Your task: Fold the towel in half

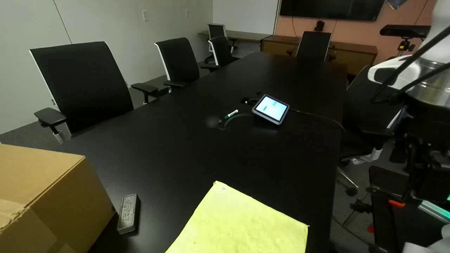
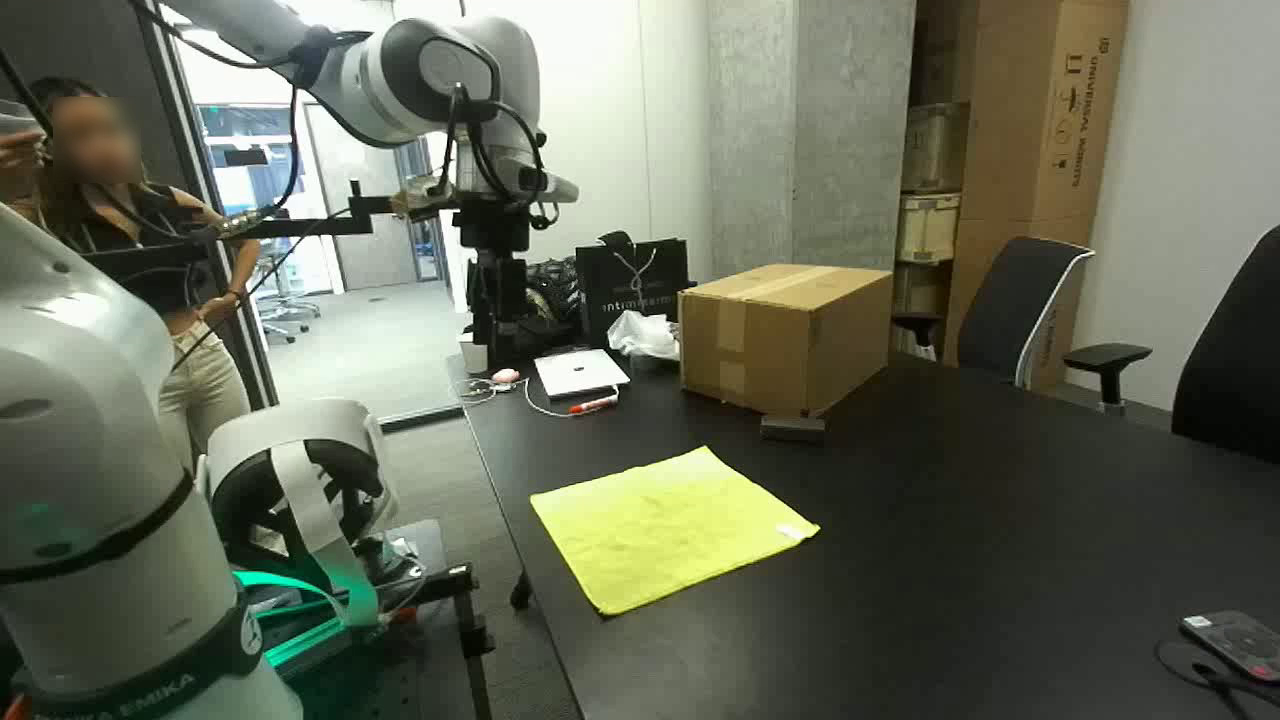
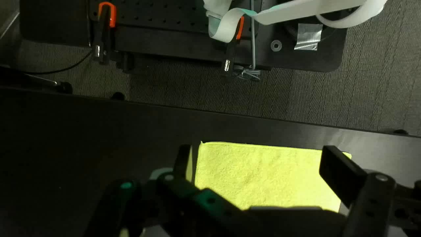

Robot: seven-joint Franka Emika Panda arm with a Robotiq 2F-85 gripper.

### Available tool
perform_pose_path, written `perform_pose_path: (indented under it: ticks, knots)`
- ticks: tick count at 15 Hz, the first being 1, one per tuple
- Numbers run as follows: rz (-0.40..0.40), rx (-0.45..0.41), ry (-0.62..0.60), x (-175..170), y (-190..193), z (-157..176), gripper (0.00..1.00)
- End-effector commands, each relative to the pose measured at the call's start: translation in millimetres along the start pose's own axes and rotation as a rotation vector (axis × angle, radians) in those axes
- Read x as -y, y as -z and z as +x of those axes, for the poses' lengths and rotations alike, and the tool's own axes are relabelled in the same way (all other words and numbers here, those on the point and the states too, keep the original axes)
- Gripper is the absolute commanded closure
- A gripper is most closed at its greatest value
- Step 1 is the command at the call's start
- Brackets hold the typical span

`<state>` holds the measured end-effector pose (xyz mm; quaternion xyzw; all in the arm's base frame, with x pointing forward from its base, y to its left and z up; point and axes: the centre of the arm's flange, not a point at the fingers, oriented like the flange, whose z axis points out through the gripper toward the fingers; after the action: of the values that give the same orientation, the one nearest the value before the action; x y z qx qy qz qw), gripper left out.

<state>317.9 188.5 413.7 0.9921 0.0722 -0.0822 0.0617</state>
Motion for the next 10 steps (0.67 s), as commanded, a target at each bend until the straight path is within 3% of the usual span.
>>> perform_pose_path:
  ticks: [1,6,10]
  knots:
    - [0.001,-0.003,0.0,0.2,1.3,0.3,0.0]
    - [-0.003,-0.017,0.006,-2.3,-3.0,4.0,0.0]
    - [-0.003,-0.029,0.021,-13.3,-52.7,26.6,0.0]
